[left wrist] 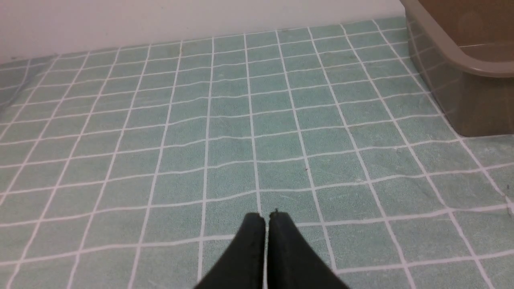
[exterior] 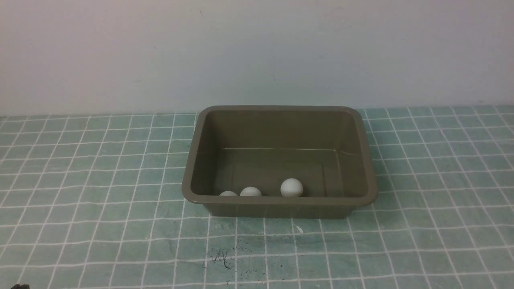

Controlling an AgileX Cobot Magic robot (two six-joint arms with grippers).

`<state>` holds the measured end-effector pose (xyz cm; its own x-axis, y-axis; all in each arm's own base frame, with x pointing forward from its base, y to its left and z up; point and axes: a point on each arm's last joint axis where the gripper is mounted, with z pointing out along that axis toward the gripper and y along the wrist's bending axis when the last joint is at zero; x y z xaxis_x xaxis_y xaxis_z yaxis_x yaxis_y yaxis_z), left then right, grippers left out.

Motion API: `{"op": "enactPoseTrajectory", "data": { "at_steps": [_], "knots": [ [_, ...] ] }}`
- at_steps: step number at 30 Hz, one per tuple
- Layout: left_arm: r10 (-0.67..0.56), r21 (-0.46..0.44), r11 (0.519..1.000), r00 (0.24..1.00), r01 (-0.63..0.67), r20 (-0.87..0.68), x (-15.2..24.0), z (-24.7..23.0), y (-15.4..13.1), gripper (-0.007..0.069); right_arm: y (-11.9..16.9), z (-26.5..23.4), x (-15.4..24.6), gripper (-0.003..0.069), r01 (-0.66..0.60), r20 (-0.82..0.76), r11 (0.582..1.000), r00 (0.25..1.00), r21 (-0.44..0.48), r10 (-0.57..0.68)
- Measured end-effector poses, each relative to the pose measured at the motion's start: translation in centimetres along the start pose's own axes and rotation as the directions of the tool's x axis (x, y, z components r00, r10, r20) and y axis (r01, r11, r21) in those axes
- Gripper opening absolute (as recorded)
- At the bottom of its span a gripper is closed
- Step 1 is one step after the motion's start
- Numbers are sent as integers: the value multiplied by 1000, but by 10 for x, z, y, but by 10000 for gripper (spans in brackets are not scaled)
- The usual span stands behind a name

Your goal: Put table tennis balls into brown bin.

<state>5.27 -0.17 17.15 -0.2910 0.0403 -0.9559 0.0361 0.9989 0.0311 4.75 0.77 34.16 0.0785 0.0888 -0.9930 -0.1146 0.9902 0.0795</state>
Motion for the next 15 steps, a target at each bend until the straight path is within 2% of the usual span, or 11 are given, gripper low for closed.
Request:
{"op": "enactPoseTrajectory", "data": {
  "at_steps": [15],
  "knots": [
    [-1, 0, 1000, 1000, 1, 0, 0, 0, 0, -5, 0, 0, 0, -15, 11, -1, 1000, 1000, 2, -11]
  ]
}}
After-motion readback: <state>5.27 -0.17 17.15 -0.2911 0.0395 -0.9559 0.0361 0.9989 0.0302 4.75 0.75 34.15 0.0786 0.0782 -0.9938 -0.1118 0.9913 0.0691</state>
